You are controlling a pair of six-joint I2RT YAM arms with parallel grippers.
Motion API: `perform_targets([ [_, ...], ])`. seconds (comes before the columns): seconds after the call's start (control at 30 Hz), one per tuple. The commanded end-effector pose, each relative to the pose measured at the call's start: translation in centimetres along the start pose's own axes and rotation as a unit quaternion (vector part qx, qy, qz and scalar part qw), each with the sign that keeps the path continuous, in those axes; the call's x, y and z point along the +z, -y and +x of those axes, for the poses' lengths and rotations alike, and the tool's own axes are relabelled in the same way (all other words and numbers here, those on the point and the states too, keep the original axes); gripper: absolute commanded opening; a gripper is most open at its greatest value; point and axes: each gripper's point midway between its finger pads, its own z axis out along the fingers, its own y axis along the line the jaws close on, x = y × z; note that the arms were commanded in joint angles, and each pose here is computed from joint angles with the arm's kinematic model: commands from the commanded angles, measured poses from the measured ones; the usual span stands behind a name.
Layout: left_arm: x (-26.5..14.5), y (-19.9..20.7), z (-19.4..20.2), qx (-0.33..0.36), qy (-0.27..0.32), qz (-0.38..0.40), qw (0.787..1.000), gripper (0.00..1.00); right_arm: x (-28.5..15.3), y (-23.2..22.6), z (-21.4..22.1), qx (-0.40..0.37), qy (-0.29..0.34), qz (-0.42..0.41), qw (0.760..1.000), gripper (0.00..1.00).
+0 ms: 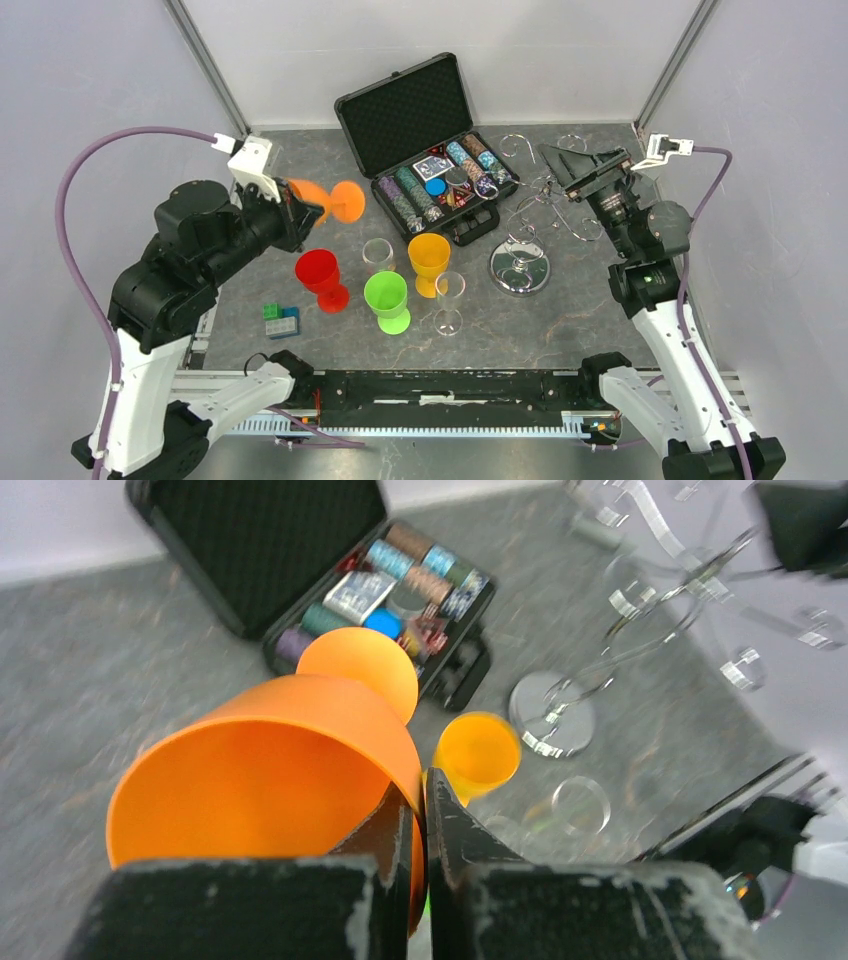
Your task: Take the wine glass off the wine glass rack
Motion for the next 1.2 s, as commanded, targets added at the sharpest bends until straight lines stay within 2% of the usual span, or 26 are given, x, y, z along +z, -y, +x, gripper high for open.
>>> perform_targets([
  [0.0,-2.5,-1.6,3.6,0.048,-0.089,-0.027,0.994,0.02,0.0,-1.0,-1.7,-0.055,0.021,0.008,0.998,0.73],
  [0.1,-4.2,-1.3,5.4,0.061,-0.136,-0.009,0.989,0.02,-0.1,-0.5,-1.5,-0.056,0.019,0.017,0.998,0.73],
  [0.17,-5.1,-1.8,5.1,0.061,-0.125,-0.023,0.99,0.02,-0.1,0.0,-1.3,-0.053,0.017,0.022,0.998,0.73],
  [0.27,-5.8,-1.2,4.8,0.063,-0.116,-0.005,0.991,0.02,-0.1,0.4,-1.0,-0.049,0.013,0.027,0.998,0.73],
  [0.33,-5.6,0.0,5.7,0.06,-0.135,0.033,0.988,0.02,-0.1,0.6,-0.8,-0.046,0.009,0.028,0.999,0.73],
  [0.43,-5.1,-0.1,7.0,0.056,-0.163,0.032,0.984,0.08,-0.1,0.8,-0.7,-0.047,0.006,0.033,0.998,0.73],
  [0.53,-5.3,-1.0,7.6,0.057,-0.175,0.005,0.983,0.08,0.1,0.9,-0.9,-0.057,0.002,0.04,0.998,0.73],
  [0.67,-5.0,-0.5,9.4,0.049,-0.211,0.02,0.976,0.02,0.3,0.4,-1.3,-0.065,0.004,0.038,0.997,0.73],
  [0.83,-4.7,-0.4,12.4,0.056,-0.267,0.03,0.962,0.02,0.2,0.8,-1.2,-0.065,0.005,0.043,0.997,0.73],
  [0.9,-4.4,-1.0,12.4,0.059,-0.27,0.009,0.961,0.02,0.2,0.9,-1.2,-0.063,0.005,0.044,0.997,0.73],
  [1.17,-3.6,-0.2,13.1,0.059,-0.297,0.026,0.953,0.02,-0.1,0.9,-1.3,-0.064,0.009,0.044,0.997,0.73],
])
